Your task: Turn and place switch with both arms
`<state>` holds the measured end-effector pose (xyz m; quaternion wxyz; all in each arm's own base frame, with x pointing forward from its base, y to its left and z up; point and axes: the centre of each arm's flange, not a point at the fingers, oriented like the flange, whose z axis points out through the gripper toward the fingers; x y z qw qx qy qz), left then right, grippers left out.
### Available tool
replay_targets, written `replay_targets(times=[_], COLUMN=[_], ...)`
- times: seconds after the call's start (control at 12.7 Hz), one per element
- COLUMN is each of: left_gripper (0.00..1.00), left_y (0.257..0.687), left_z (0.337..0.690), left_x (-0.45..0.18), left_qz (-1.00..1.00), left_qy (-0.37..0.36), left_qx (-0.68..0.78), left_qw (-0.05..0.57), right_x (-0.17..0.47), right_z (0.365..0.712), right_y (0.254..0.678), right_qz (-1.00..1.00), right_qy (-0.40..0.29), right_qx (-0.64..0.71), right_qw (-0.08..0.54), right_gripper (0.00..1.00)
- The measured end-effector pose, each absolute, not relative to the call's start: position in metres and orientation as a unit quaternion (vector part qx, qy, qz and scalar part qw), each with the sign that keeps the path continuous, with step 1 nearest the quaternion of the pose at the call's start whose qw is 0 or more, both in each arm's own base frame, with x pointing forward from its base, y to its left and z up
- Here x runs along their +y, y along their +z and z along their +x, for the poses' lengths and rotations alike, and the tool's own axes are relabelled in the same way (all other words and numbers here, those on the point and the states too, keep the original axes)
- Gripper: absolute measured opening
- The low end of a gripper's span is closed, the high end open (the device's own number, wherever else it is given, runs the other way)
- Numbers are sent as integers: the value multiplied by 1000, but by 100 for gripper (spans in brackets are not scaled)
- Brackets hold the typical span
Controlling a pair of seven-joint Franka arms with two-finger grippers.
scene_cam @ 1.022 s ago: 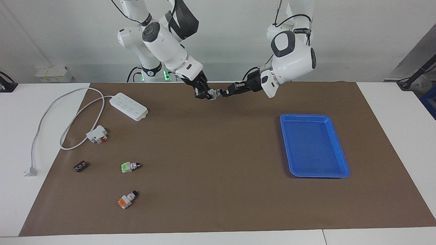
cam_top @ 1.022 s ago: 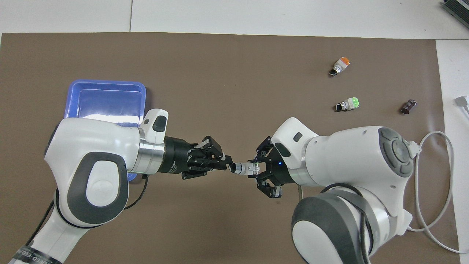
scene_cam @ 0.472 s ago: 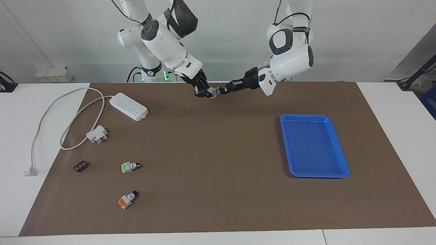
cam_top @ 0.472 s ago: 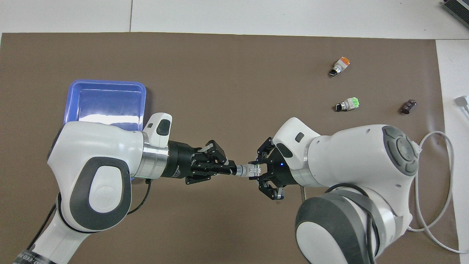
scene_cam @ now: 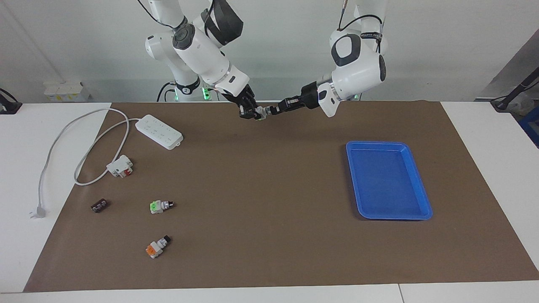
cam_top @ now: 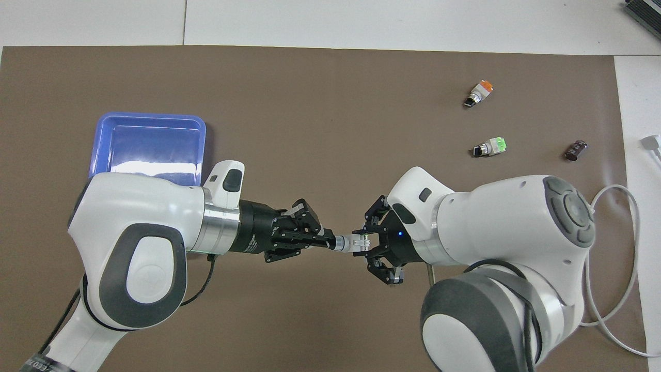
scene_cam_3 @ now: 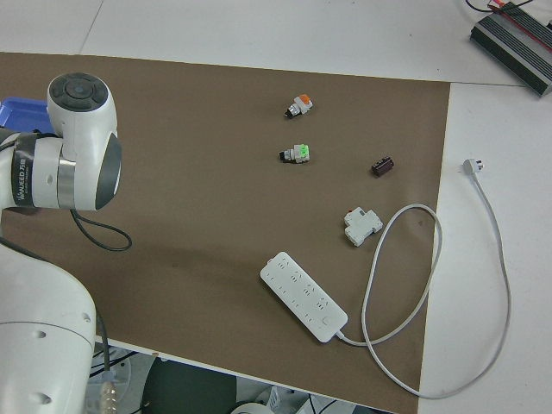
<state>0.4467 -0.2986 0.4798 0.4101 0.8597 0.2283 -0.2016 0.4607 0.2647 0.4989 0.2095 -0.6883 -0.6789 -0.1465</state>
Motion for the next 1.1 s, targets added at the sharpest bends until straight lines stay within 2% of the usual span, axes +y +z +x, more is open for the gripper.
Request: replay_targets(times=[1.1], left_gripper=[11], left_y=[486], left_z=[447], left_x=[-299], left_qz=[835], left_qy=[-236], left_qx=[304], left_qw=[393], right_x=[263], right_z=[461], right_y=[504], right_qz=[-688], right_qy=[-152], right_qx=[-678], right_qw=[207], right_gripper=[33])
